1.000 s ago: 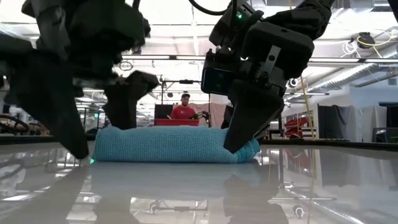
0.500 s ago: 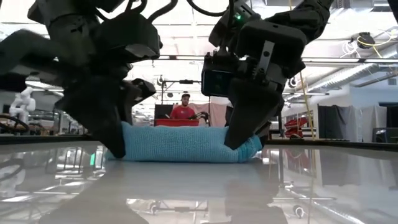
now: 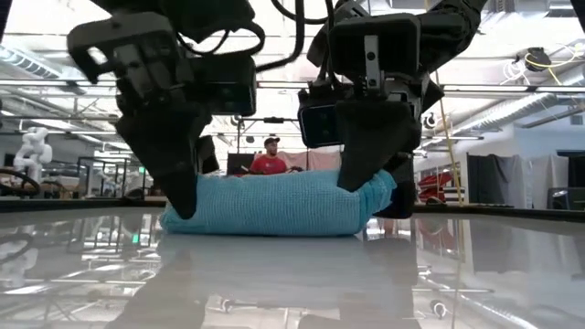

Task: Roll towel
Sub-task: Roll the blue microfiber towel

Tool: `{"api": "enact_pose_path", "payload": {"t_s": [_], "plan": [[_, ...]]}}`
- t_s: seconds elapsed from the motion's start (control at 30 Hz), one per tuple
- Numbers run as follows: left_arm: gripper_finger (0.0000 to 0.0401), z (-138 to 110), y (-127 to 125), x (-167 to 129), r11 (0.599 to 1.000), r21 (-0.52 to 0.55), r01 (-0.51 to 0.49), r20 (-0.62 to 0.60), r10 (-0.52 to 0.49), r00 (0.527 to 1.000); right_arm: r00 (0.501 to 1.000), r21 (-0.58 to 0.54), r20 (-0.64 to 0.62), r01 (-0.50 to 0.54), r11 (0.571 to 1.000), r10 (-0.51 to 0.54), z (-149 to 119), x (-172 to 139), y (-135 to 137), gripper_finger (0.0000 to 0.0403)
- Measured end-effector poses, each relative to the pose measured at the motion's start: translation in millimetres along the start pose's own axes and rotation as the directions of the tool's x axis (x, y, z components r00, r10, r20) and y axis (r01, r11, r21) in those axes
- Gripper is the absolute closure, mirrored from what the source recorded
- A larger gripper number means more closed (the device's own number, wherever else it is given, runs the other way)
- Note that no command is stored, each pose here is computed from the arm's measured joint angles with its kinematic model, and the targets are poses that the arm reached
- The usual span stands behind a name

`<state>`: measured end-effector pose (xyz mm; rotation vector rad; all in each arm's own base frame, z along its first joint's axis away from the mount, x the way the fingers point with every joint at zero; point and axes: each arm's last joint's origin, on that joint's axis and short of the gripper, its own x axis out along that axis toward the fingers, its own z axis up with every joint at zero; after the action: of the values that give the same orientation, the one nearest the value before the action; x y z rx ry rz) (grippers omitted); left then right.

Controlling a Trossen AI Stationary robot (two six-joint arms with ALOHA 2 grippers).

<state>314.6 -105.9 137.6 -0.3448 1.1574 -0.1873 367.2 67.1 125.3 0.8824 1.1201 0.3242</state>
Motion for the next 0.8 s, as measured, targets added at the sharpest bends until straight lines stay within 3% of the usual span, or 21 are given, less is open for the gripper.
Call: {"api": "enact_pose_path", "payload": {"t_s": [0.23, 0.43, 0.63, 0.8], "plan": [[0.0383, 2.8, 9.1, -2.5, 0.992, -0.092, 0.088, -0.050, -0.093, 0.994, 1.000, -0.033, -0.016, -0.009, 0.999, 0.008, -1.5, 0.4, 0.7, 0.0301], [0.0383, 4.1, 15.0, -3.0, 0.985, -0.110, 0.130, -0.054, -0.136, 0.989, 0.998, -0.222, 0.059, 0.043, 0.974, -0.030, -6.3, -10.2, 21.0, 0.0244], [0.0383, 4.0, 25.2, -1.3, 0.974, -0.144, 0.177, -0.019, -0.182, 0.983, 0.967, -0.423, 0.206, 0.226, 0.877, -0.150, -14.0, -26.8, 43.4, 0.0227], [0.0383, 4.1, 34.5, -0.5, 0.959, -0.178, 0.222, 0.014, -0.223, 0.975, 0.945, -0.535, 0.234, 0.320, 0.782, -0.227, -28.3, -23.2, 53.9, 0.0227]]}}
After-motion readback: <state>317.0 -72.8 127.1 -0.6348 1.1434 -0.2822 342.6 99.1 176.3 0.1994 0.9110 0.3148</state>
